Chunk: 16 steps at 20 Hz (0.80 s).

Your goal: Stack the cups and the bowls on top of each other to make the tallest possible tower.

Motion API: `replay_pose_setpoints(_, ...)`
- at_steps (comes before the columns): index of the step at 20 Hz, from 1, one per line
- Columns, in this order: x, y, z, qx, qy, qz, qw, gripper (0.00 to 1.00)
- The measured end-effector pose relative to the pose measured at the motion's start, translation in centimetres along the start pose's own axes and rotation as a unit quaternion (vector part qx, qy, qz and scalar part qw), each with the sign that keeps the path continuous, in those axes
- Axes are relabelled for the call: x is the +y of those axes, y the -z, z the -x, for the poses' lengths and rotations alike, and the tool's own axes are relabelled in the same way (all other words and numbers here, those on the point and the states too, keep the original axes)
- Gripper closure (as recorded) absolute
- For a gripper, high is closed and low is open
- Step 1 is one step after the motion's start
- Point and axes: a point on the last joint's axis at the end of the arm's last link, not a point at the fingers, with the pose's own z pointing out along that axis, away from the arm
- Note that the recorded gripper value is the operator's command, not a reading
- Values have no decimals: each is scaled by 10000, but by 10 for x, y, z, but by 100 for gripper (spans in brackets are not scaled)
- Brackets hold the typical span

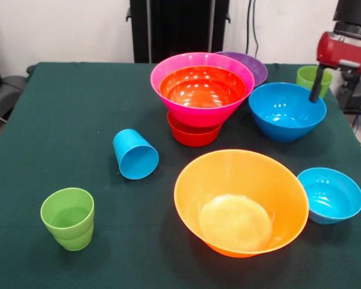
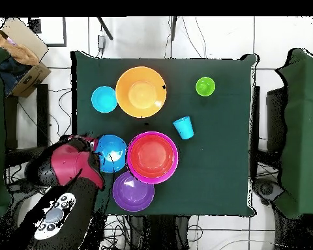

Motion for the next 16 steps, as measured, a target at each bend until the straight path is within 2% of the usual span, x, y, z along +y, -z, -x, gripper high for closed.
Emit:
replay_pose_setpoints(6,-17,-15,17,-120,-6,-212,9997,0)
replay_pose_setpoints(16,-21,-22,15,-126,110,-274,9995,0)
